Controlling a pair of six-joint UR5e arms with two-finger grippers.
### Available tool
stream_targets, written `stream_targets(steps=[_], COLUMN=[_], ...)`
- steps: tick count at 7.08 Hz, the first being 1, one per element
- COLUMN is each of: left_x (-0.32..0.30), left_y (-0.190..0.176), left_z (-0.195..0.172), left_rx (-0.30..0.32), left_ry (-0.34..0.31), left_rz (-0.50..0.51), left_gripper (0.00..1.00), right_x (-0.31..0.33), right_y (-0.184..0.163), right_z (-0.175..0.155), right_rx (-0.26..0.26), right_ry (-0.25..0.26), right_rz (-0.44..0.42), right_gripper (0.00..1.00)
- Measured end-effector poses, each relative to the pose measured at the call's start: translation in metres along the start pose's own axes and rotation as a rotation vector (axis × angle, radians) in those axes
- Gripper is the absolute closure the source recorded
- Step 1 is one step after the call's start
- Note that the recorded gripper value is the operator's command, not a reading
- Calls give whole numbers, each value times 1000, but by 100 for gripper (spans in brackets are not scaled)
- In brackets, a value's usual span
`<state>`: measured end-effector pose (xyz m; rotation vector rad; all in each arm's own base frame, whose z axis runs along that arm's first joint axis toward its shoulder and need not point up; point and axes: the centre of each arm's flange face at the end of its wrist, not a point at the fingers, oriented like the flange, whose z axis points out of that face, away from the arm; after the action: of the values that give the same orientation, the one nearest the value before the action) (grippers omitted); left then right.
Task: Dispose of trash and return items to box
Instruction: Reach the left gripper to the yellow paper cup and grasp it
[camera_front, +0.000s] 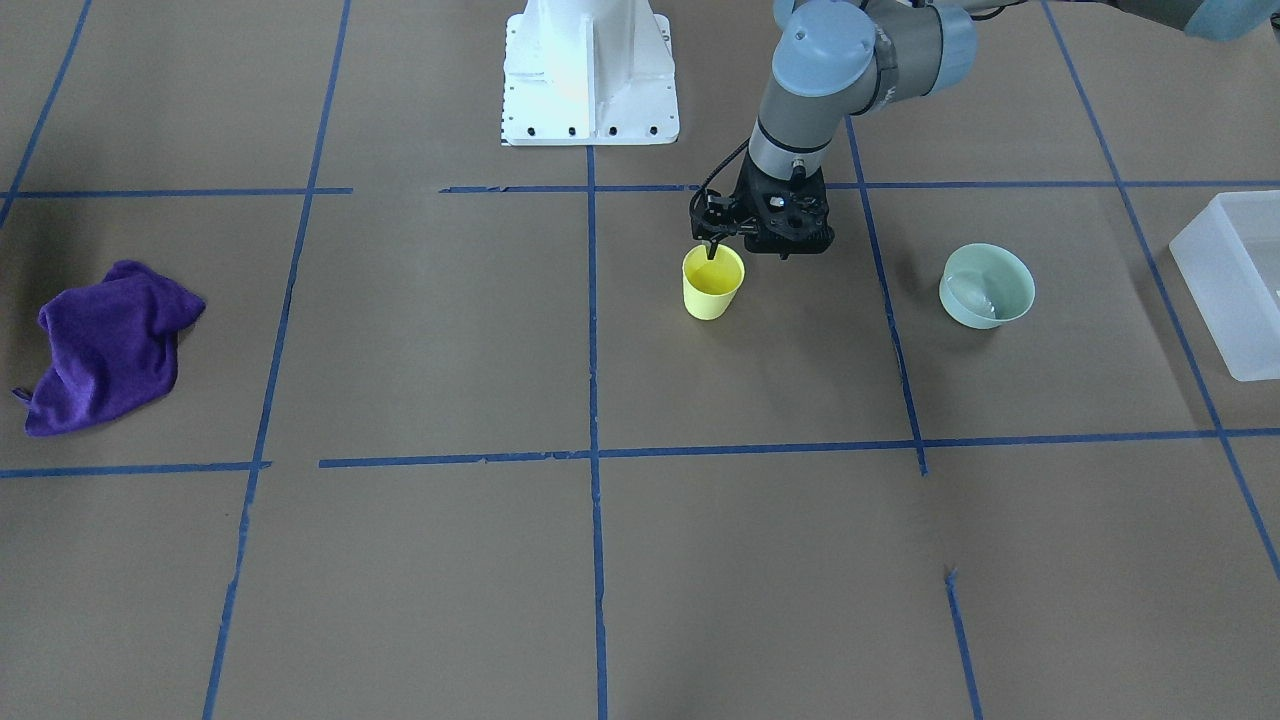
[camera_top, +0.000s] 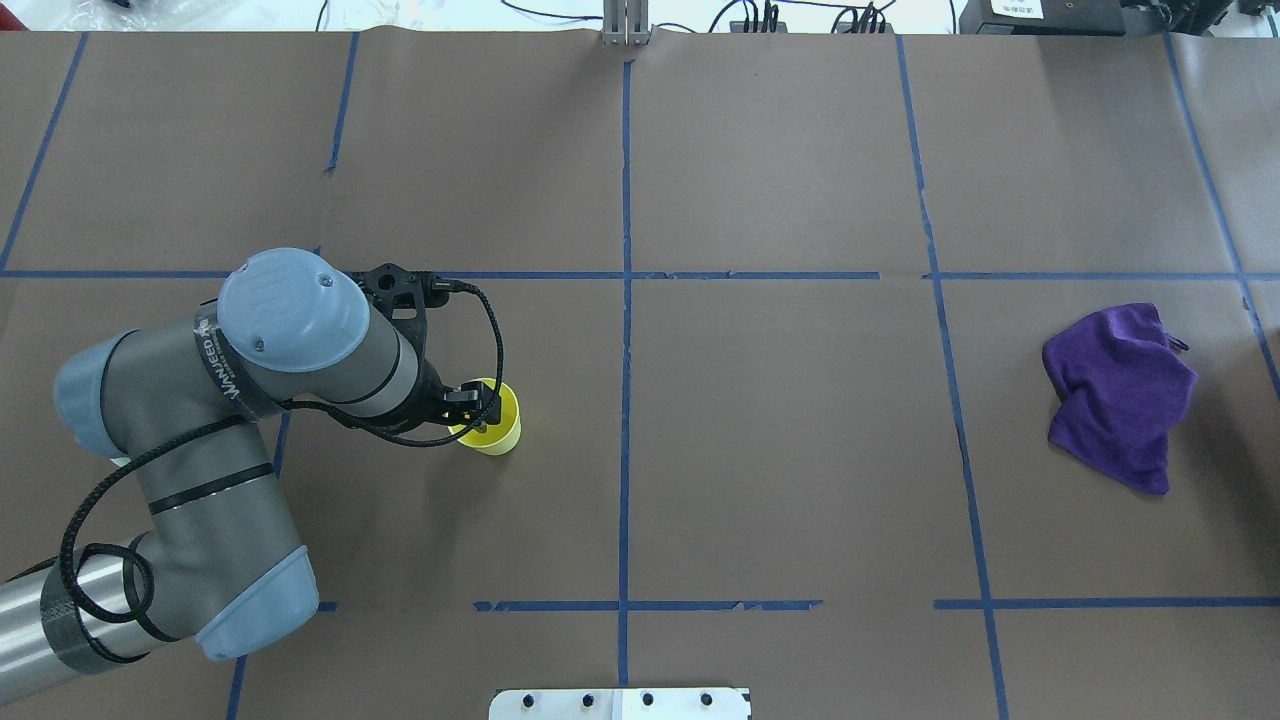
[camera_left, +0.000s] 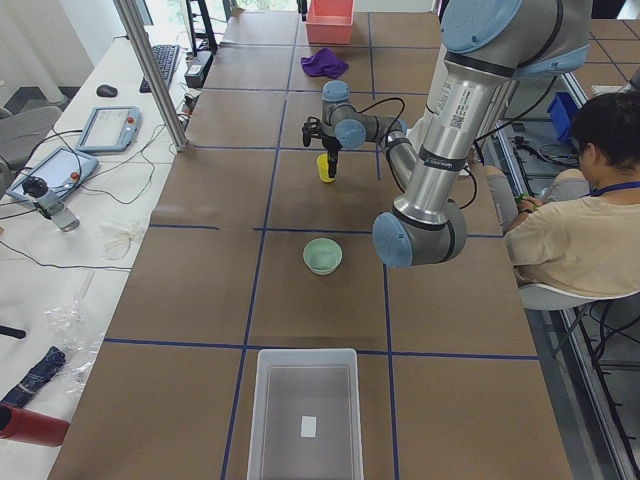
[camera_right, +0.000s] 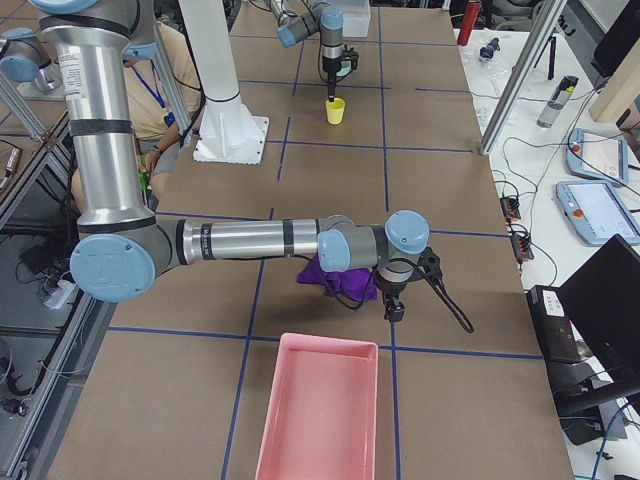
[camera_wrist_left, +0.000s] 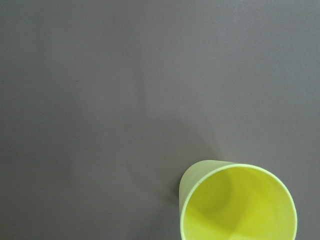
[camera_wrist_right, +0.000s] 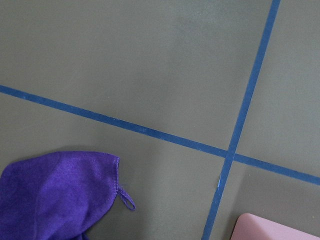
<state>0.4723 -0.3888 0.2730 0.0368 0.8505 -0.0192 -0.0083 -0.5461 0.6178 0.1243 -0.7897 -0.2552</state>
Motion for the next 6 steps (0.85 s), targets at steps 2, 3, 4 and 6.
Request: stream_targets(steps=[2,3,4,6], left_x=[-4,-5,-6,-6], left_y=[-5,-8,-9,-10], left_z=[17,26,32,37], left_rx=[0,1,2,1], left_ry=[1,5,8,9], left_rz=[2,5,6,8], left_gripper=[18,48,80,100], right_x=[4,4,4,3], right_y=[0,0,0,-1], right_z=[4,4,4,3], right_rx=[11,12,13,15], right_ry=[1,1,1,1], right_rz=[-9,-10,-10,-12], right_gripper=[0,0,0,0])
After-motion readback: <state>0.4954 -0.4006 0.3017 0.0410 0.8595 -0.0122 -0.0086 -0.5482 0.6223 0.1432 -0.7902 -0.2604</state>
